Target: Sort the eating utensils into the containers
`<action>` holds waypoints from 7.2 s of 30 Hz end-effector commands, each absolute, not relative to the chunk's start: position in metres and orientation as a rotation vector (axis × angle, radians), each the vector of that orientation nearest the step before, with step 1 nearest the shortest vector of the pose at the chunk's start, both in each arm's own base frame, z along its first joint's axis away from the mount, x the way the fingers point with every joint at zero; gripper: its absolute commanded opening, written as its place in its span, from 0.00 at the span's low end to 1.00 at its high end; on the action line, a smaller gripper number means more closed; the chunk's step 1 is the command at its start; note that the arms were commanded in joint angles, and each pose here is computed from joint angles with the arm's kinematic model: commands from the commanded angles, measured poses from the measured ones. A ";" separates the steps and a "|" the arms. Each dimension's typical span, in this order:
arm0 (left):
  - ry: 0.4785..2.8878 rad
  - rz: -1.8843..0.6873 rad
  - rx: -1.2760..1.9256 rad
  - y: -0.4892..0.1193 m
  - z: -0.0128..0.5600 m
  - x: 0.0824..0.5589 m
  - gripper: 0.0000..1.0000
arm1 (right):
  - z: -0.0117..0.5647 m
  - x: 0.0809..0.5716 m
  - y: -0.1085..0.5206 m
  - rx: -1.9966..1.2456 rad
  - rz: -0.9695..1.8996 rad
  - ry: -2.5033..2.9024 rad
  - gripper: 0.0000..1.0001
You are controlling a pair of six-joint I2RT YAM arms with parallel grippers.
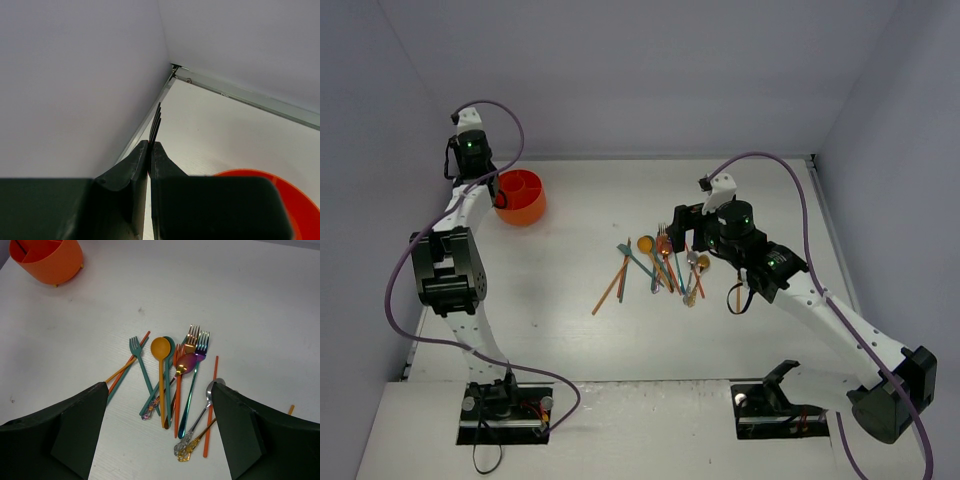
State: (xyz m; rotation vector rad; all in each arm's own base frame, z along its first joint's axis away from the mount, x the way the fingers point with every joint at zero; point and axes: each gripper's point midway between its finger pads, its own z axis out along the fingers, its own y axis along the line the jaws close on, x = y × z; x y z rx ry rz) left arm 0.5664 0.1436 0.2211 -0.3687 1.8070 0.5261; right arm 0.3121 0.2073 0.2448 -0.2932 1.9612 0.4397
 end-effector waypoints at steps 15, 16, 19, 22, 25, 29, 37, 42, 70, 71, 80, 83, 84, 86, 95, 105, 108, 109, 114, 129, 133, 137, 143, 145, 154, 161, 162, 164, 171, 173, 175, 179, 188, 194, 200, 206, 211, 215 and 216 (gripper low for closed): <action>1.648 0.410 -0.214 0.128 0.291 0.592 0.00 | 0.255 0.320 0.210 -0.254 0.470 1.924 0.82; 1.655 0.405 -0.204 0.128 0.288 0.593 0.00 | 0.255 0.320 0.210 -0.255 0.470 1.925 0.81; 1.670 0.399 -0.179 0.127 0.281 0.593 0.00 | 0.255 0.319 0.210 -0.258 0.471 1.925 0.82; 1.673 0.404 -0.161 0.126 0.281 0.594 0.00 | 0.255 0.319 0.211 -0.256 0.476 1.925 0.82; 1.671 0.408 -0.147 0.125 0.283 0.594 0.00 | 0.256 0.319 0.211 -0.256 0.481 1.923 0.81; 1.682 0.417 -0.118 0.125 0.282 0.596 0.00 | 0.256 0.318 0.212 -0.259 0.487 1.924 0.81; 1.766 0.401 -0.067 0.121 0.258 0.599 0.00 | 0.256 0.317 0.212 -0.259 0.489 1.924 0.82; 1.826 0.419 -0.078 0.124 0.232 0.597 0.00 | 0.255 0.317 0.211 -0.257 0.489 1.926 0.82; 1.934 0.482 -0.268 0.158 0.194 0.583 0.04 | 0.254 0.317 0.210 -0.242 0.487 1.928 0.81; 1.942 0.483 -0.269 0.159 0.194 0.583 0.05 | 0.254 0.317 0.209 -0.242 0.486 1.930 0.81; 1.954 0.473 -0.290 0.158 0.197 0.579 0.32 | 0.256 0.316 0.209 -0.241 0.489 1.923 0.81; 1.949 0.471 -0.296 0.159 0.202 0.577 0.40 | 0.257 0.315 0.208 -0.241 0.489 1.919 0.82; 1.947 0.471 -0.296 0.159 0.205 0.576 0.43 | 0.258 0.315 0.208 -0.241 0.489 1.918 0.82; 1.940 0.470 -0.297 0.158 0.210 0.574 0.51 | 0.258 0.315 0.208 -0.241 0.490 1.917 0.82; 1.861 0.450 -0.350 0.155 0.263 0.555 0.74 | 0.265 0.312 0.207 -0.247 0.496 1.896 0.82; 1.831 0.253 -0.447 0.121 0.338 0.490 0.80 | 0.258 0.312 0.201 -0.218 0.468 1.925 0.82; 1.830 0.087 -0.384 0.084 0.358 0.463 0.80 | 0.243 0.313 0.197 -0.199 0.433 1.983 0.80; 1.833 0.031 -0.363 0.070 0.360 0.451 0.80 | 0.237 0.314 0.196 -0.192 0.418 2.004 0.78; 1.882 -0.146 -0.208 -0.002 0.350 0.401 0.80 | 0.203 0.319 0.197 -0.180 0.374 2.120 0.71; 2.065 -0.410 -0.104 -0.083 0.257 0.286 0.80 | 0.091 0.363 0.210 -0.157 0.210 2.409 0.34; 2.077 -0.402 -0.098 -0.080 0.255 0.276 0.80 | 0.065 0.371 0.213 -0.146 0.172 2.462 0.32; 2.091 -0.401 -0.093 -0.080 0.254 0.270 0.80 | 0.046 0.376 0.211 -0.134 0.122 2.496 0.31; 2.101 -0.416 -0.089 -0.081 0.253 0.262 0.80 | 0.017 0.375 0.203 -0.115 0.038 2.544 0.26; 2.106 -0.415 -0.087 -0.081 0.252 0.261 0.80 | 0.012 0.376 0.199 -0.096 0.007 2.546 0.22; 2.095 -0.450 -0.081 -0.087 0.261 0.261 0.80 | 0.026 0.390 0.183 -0.077 -0.098 2.479 0.00; 2.042 -0.494 -0.084 -0.093 0.289 0.267 0.80 | 0.094 0.410 0.190 -0.150 -0.055 2.325 0.00; 2.028 -0.508 -0.084 -0.095 0.296 0.269 0.80 | 0.110 0.412 0.194 -0.165 -0.027 2.294 0.00; 2.002 -0.548 -0.084 -0.101 0.309 0.272 0.80 | 0.141 0.410 0.204 -0.202 0.051 2.234 0.00; 1.910 -0.686 -0.080 -0.129 0.347 0.293 0.80 | 0.226 0.376 0.261 -0.384 0.407 2.039 0.00; 1.884 -0.710 -0.080 -0.137 0.355 0.301 0.80 | 0.244 0.360 0.278 -0.435 0.506 1.997 0.00; 1.858 -0.741 -0.053 -0.153 0.363 0.306 0.80 | 0.265 0.345 0.299 -0.485 0.581 1.935 0.00; 1.826 -0.744 -0.008 -0.178 0.371 0.317 0.80 | 0.282 0.322 0.327 -0.552 0.714 1.890 0.00; 1.781 -0.692 0.072 -0.210 0.375 0.337 0.67 | 0.309 0.293 0.357 -0.624 0.931 1.814 0.00; 1.801 -0.668 0.088 -0.220 0.364 0.345 0.53 | 0.315 0.288 0.361 -0.637 0.974 1.796 0.00; 1.807 -0.668 0.106 -0.228 0.361 0.348 0.29 | 0.315 0.288 0.362 -0.636 0.983 1.792 0.00; 1.805 -0.650 0.110 -0.225 0.360 0.348 0.03 | 0.314 0.288 0.363 -0.642 0.984 1.792 0.00; 1.793 -0.590 0.121 -0.216 0.362 0.348 0.00 | 0.311 0.290 0.364 -0.639 0.977 1.796 0.09; 1.791 -0.497 0.125 -0.202 0.361 0.349 0.00 | 0.310 0.291 0.362 -0.637 0.966 1.798 0.34; 1.786 -0.467 0.129 -0.197 0.363 0.350 0.00 | 0.309 0.292 0.361 -0.634 0.958 1.799 0.40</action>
